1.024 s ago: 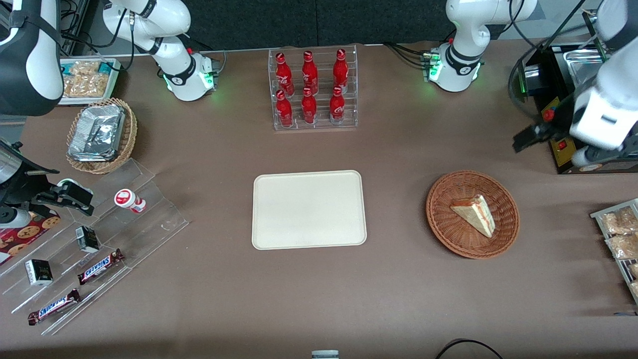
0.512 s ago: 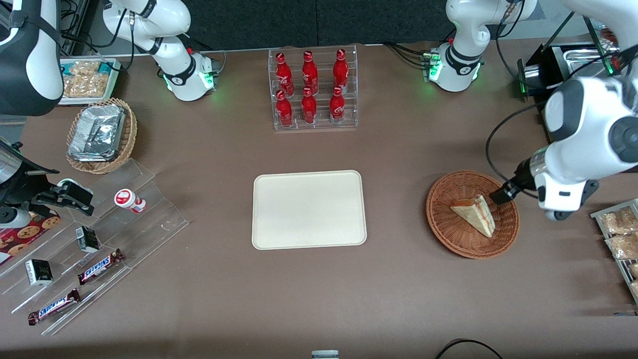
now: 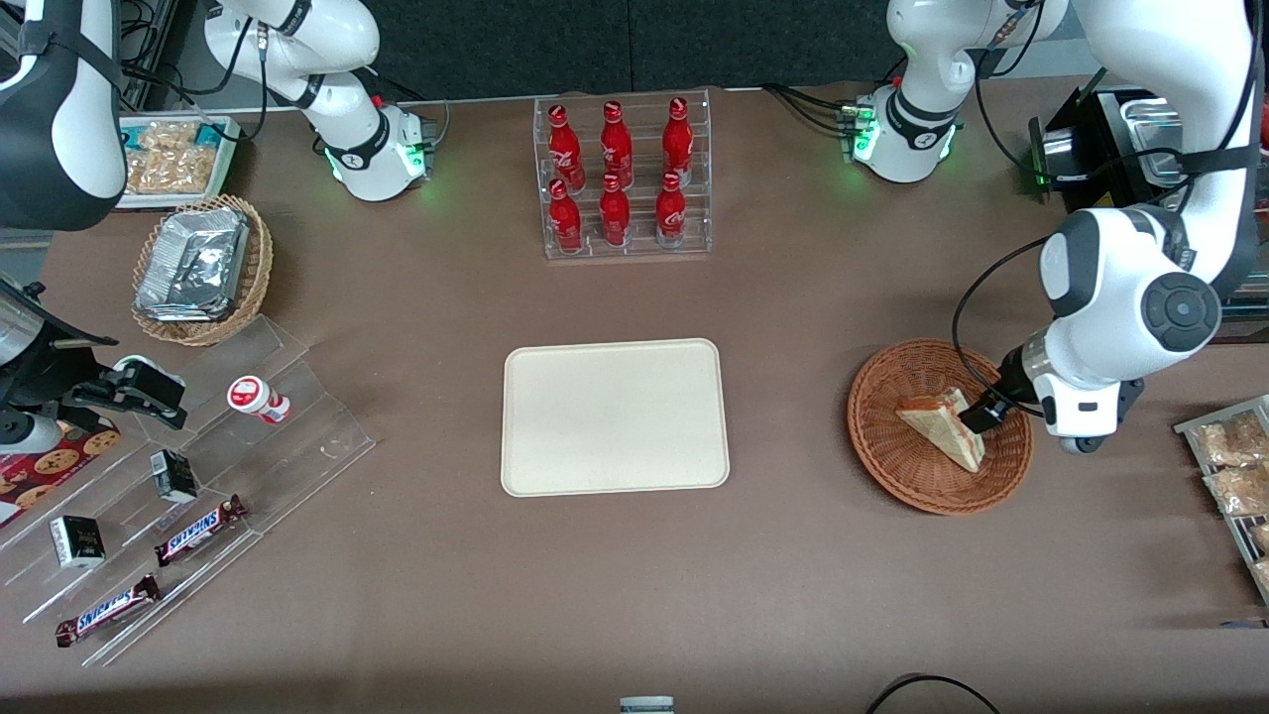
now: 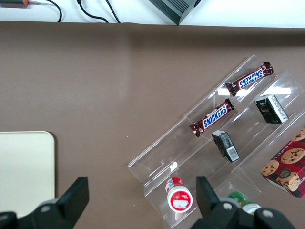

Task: Place sandwich from basket to tray
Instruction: 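Close the left gripper on the wrapped triangular sandwich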

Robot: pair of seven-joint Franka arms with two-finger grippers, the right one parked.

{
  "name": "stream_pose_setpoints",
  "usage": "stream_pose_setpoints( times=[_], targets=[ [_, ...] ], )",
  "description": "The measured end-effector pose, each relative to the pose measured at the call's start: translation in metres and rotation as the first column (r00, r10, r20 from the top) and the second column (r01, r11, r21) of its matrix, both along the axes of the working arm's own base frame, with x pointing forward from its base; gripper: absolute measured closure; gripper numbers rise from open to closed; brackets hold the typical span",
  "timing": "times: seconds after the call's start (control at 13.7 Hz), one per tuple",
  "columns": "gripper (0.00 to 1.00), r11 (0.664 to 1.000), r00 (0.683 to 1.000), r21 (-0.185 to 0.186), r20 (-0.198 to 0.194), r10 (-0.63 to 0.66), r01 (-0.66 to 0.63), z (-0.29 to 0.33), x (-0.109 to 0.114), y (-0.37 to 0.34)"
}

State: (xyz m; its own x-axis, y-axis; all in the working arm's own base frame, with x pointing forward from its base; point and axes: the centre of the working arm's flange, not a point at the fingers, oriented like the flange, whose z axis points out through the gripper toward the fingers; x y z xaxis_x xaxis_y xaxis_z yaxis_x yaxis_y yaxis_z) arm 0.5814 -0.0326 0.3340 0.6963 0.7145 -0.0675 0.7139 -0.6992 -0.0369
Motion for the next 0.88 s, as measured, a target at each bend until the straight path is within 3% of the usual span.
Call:
stream_pose_setpoints(
  times=[0.29, 0.88],
  targets=[
    [0.00, 1.000, 0.998, -0.002, 0.051, 0.025, -0.024, -0.035, -0.011, 0.001],
    [0.01, 0.999, 0.995, -0.006, 0.087, 0.049, -0.048, -0.103, -0.016, -0.001]
  ],
)
